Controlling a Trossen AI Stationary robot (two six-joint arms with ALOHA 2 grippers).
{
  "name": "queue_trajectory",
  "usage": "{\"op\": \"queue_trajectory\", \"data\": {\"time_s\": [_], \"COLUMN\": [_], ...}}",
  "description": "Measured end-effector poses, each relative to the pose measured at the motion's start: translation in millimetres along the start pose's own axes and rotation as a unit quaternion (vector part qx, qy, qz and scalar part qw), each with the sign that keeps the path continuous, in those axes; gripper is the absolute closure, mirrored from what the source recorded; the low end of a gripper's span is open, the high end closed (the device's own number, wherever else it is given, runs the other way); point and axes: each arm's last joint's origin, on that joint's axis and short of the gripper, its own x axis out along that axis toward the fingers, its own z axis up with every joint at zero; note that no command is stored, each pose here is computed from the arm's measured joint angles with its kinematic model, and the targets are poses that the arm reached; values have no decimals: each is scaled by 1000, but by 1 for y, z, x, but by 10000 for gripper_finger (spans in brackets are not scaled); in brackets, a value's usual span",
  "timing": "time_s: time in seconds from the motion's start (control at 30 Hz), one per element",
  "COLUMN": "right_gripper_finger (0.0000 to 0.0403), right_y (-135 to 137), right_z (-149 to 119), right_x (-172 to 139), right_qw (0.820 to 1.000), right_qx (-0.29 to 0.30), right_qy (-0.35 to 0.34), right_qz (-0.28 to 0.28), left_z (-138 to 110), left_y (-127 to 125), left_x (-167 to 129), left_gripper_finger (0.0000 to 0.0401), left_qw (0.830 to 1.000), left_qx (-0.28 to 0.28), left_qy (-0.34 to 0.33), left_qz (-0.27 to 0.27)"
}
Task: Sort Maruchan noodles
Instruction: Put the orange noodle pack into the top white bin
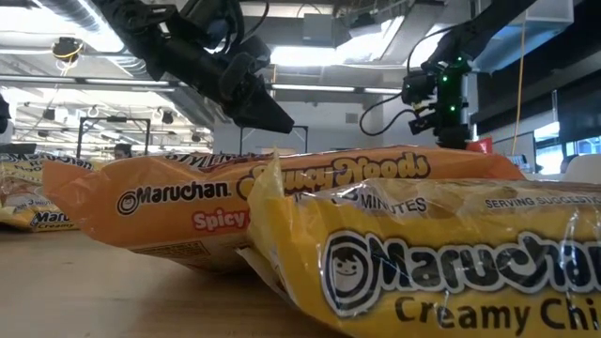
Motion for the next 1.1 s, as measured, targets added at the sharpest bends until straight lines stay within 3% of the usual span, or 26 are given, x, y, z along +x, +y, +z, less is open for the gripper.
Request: {"op": "queue_trajectory", "data": {"time_s": [0.3,0.5,0.67,0.83,1.1], "right_gripper_finger": [327,327,327,327,327], "right_y": [17,33,37,33,21], "right_z": [-15,-8,2,9,17], "right_x": [-7,-4,-4,-3,-18], "right_qw": [993,991,990,993,996], "right_qx": [-8,-12,26,27,-76], "right_qy": [102,66,15,-18,-30], "right_qz": [52,113,135,115,42], "left_z": [0,0,0,0,0], "left_y": [0,0,0,0,0], "left_x": [0,0,0,0,0], "left_gripper_finger": [236,236,236,236,236], "left_qw": [1000,1000,1000,1000,1000], "left_qx": [0,0,0,0,0], "left_qy": [0,0,0,-1,-1], "left_qz": [0,0,0,0,0]}}
